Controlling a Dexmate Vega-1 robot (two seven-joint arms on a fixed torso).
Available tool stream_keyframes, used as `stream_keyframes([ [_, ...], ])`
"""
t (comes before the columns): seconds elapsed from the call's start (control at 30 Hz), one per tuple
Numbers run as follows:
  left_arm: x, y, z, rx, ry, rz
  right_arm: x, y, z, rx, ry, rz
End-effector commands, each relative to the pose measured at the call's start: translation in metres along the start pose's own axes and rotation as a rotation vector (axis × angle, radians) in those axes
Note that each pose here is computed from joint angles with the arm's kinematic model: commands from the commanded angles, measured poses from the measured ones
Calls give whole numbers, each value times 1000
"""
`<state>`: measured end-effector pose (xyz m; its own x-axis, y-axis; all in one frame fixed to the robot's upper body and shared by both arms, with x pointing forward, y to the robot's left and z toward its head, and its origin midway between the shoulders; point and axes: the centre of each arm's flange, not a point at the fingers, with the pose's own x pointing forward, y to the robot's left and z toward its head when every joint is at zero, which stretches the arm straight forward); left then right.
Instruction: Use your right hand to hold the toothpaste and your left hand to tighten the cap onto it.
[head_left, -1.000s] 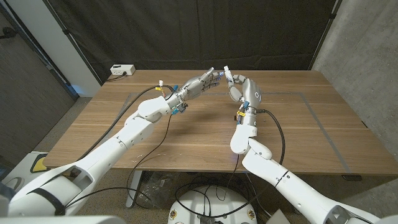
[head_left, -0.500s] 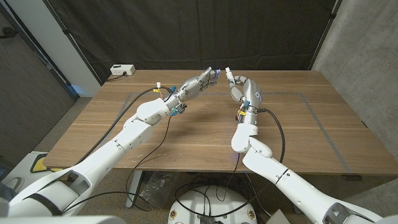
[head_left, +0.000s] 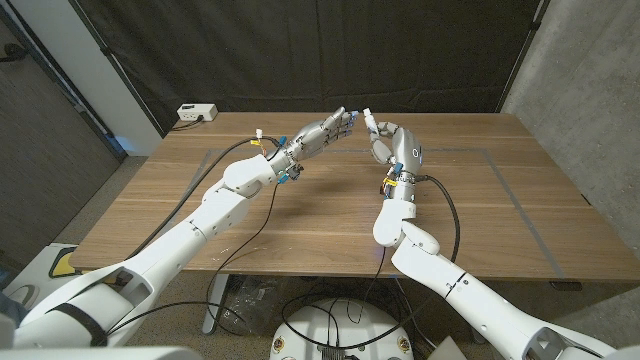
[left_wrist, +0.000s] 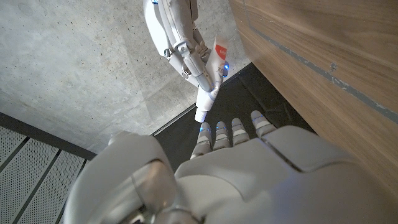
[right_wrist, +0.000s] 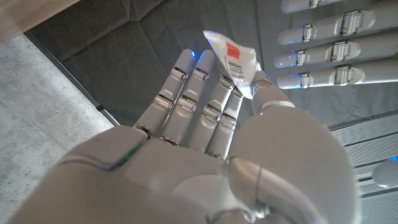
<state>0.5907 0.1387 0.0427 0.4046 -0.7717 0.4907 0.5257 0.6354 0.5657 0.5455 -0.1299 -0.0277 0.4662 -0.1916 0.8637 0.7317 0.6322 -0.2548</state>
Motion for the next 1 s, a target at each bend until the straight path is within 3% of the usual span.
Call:
stream_keyframes([
  [0.03,6,2,0,4,-5,-16,2,3,4,8,-8,-6],
  [0.47,9,3,0,3,-2,-24,2,7,4,20,-15,2],
  [1.0,12,4,-1,3,-11,-31,0,-4,16,59,-51,-31],
])
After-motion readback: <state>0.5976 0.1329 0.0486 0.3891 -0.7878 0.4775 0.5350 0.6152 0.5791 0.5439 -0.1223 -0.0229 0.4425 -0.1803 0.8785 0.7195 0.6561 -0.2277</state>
